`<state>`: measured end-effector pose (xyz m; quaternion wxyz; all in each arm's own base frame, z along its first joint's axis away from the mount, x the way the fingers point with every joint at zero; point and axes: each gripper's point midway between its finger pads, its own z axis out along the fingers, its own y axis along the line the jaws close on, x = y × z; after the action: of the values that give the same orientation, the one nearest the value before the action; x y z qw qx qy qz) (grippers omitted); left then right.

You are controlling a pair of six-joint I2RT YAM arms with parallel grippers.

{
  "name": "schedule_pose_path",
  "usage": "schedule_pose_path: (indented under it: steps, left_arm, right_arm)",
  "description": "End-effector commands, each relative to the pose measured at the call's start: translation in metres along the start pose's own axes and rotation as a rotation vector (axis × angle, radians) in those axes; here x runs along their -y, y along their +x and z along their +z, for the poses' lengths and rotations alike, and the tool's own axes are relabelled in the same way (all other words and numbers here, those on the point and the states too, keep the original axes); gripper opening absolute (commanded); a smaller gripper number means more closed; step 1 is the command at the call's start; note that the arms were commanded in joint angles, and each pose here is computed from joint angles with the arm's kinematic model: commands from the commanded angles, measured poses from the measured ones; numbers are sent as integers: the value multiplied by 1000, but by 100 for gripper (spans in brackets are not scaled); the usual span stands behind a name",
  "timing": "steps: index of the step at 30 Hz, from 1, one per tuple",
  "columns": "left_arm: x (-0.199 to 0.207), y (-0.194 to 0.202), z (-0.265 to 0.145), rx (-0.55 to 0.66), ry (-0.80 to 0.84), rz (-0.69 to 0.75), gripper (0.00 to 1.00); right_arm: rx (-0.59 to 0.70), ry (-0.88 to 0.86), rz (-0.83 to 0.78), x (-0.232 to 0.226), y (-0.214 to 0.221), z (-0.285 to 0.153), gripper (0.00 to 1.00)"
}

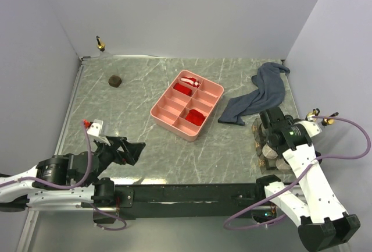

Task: Organize the condiment bottles
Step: Place the bottle in the storage box.

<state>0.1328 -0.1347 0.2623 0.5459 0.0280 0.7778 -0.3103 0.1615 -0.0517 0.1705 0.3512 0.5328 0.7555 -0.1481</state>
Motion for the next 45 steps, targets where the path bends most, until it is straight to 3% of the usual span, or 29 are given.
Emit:
schedule_pose_path:
  steps: [1, 17, 33, 45]
  left_arm:
    - [1, -9, -4, 27, 14, -39, 97]
    - [5, -8, -3, 18, 31, -25, 97]
    - [2, -14, -6, 42, 38, -58, 97]
    - [1, -10, -4, 32, 14, -42, 97]
  right_arm:
    - [-8, 79, -35, 31, 1, -2, 0]
    - [-26, 74, 10, 38, -6, -8, 0]
    - [-57, 223, 40, 47, 17, 15, 0]
    - [-63, 178, 78, 45, 14, 9, 0]
